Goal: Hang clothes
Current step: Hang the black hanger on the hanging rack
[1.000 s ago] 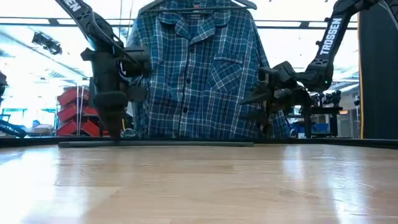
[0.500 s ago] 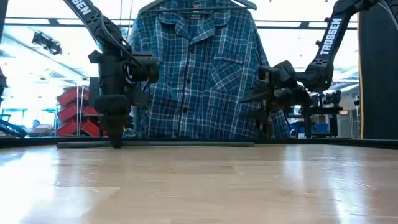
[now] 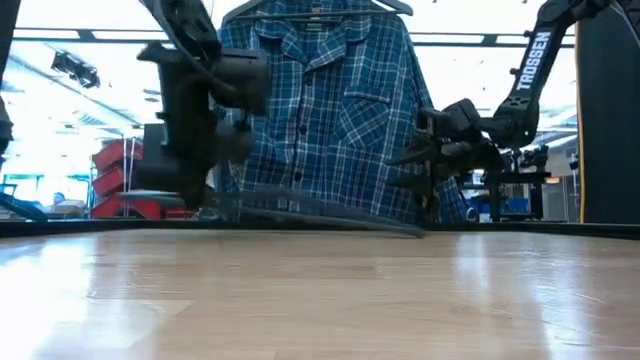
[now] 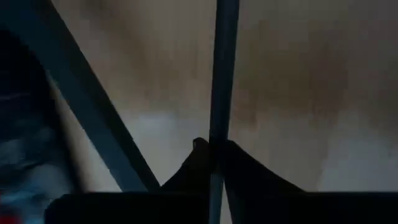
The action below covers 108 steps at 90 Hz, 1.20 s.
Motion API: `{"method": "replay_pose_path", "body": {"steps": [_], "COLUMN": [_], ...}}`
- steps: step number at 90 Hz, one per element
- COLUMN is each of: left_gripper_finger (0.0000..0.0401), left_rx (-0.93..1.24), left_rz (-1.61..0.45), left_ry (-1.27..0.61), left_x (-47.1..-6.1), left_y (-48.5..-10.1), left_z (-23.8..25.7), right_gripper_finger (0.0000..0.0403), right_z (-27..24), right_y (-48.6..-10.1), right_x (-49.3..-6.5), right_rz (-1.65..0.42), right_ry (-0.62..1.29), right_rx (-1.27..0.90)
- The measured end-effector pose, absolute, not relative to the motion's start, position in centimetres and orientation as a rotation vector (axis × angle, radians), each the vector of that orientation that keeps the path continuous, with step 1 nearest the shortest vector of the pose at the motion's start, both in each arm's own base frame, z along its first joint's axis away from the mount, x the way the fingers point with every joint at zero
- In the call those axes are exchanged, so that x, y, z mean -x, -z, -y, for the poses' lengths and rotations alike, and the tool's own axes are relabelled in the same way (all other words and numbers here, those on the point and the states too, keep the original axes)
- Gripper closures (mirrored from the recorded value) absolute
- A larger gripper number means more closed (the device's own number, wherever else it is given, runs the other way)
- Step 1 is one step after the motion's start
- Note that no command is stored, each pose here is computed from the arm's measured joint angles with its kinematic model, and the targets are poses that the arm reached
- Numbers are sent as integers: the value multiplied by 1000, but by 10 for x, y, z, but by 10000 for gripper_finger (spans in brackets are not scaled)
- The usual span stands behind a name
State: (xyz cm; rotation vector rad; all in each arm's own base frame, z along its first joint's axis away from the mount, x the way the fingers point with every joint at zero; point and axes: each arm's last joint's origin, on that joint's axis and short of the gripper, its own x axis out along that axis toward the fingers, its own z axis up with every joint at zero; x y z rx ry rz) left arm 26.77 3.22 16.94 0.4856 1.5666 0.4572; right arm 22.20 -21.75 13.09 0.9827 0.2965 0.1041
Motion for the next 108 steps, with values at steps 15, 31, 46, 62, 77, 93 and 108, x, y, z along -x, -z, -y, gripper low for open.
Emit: {"method": "replay_pose_path", "body": {"steps": [15, 31, 46, 62, 77, 93, 108], "left_gripper_finger": [400, 401, 401, 401, 401, 401, 401], "left_rx": [-656, -743, -805, -854, -875, -894, -929], "left_rz": [-1498, -1429, -1382, -1365, -1354, -1352, -1346], "left_ry": [-552, -613, -654, -656, -652, -650, -661], "left_x": [-273, -277, -281, -282, -281, -280, -280], "left_y": [-182, -190, -197, -204, -206, -207, -208], "left_z": [-13, -2, 4, 10, 16, 19, 20], "right_gripper_finger": [257, 250, 244, 243, 243, 244, 244], "right_z": [219, 208, 193, 188, 199, 215, 215], "right_y": [-131, -131, -128, -123, -123, -120, -111], "right_x": [-221, -231, -243, -245, -237, -222, -215], "right_rz": [-289, -309, -349, -389, -368, -354, -433], "right_ry": [-99, -149, -191, -132, -81, 18, 75], "right_rx": [-939, -896, -856, -827, -828, -832, -844]}}
